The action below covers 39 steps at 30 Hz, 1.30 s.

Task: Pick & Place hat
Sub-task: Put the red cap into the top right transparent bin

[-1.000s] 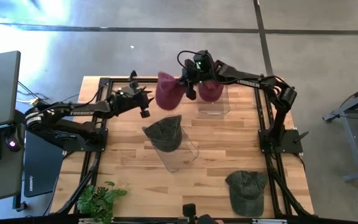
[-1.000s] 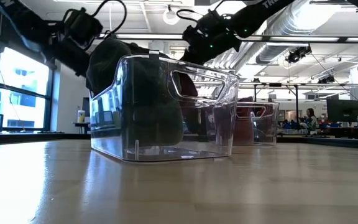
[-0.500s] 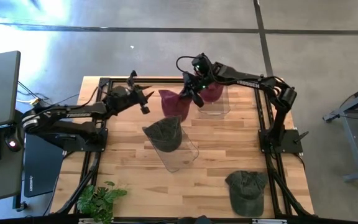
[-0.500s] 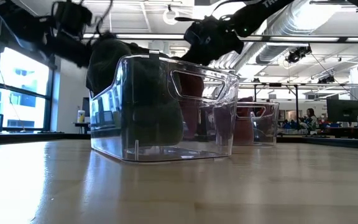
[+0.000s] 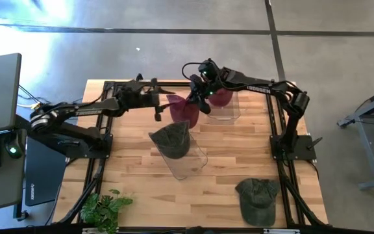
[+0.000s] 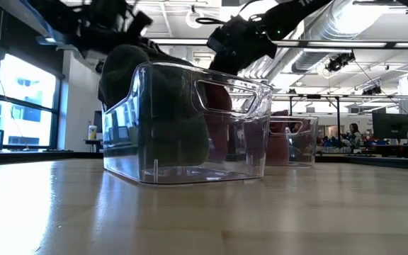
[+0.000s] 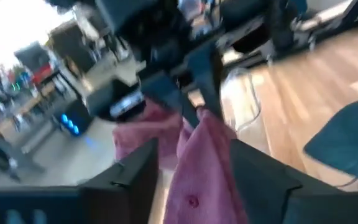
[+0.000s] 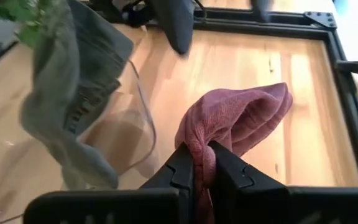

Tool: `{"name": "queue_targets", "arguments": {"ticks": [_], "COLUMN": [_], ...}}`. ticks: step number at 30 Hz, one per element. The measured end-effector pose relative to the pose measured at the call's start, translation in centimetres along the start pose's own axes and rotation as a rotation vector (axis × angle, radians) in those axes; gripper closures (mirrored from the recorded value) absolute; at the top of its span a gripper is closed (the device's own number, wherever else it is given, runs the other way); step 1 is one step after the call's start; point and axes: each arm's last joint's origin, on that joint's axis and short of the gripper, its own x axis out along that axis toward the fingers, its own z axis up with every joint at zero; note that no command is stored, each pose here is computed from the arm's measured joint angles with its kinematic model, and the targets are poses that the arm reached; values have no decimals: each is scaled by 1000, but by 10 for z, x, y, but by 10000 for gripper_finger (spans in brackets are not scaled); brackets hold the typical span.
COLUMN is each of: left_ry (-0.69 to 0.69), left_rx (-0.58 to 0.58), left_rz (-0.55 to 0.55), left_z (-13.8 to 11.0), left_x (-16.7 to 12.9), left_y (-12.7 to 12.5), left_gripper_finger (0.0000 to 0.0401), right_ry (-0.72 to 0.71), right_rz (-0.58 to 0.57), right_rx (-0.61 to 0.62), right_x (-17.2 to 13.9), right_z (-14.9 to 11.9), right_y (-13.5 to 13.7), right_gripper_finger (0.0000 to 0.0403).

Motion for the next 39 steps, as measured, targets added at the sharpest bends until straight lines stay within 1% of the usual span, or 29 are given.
{"name": "queue_targets", "arguments": {"ticks": [3,6,9,11,15,18,21,23,26,29,31,33,37,39], "left_ry": [92,126,171,178,168,152,124,117,112,124,127,126,115,112], "left_rx": [-33,-28,-32,-21,16,41,39,56,86,92,90,92,100,113], "left_rz": [-19,-42,-75,-84,-146,-206,-253,-273,-300,-311,-313,-312,-304,-304], "left_z": [-9,-16,-22,-23,-21,-20,-19,-19,-20,-21,-21,-21,-19,-19], "left_x": [14,28,37,40,40,40,40,40,40,39,39,39,38,38], "left_y": [0,-1,-1,2,3,1,0,0,-2,-3,-3,-3,-2,-2], "left_gripper_finger": [173,149,144,151,183,215,251,276,317,357,383,395,388,389], "right_ry": [13,10,2,-4,-22,-16,-3,16,54,95,127,175,314,358], "right_rz": [-33,-62,-67,-71,-73,-68,-48,-29,-7,-21,-47,-95,-174,-199], "right_rx": [-9,-32,-55,-62,-75,-70,-57,-45,-68,-70,-66,-65,-107,-136], "right_x": [0,-1,-5,-9,-18,-21,-22,-22,-20,-23,-30,-36,-36,-31], "right_z": [1,5,9,12,19,20,19,16,13,13,15,16,11,6], "right_y": [1,3,6,8,12,15,17,18,22,27,32,38,45,48], "right_gripper_finger": [375,360,366,377,381,361,340,336,333,318,297,268,199,173]}}
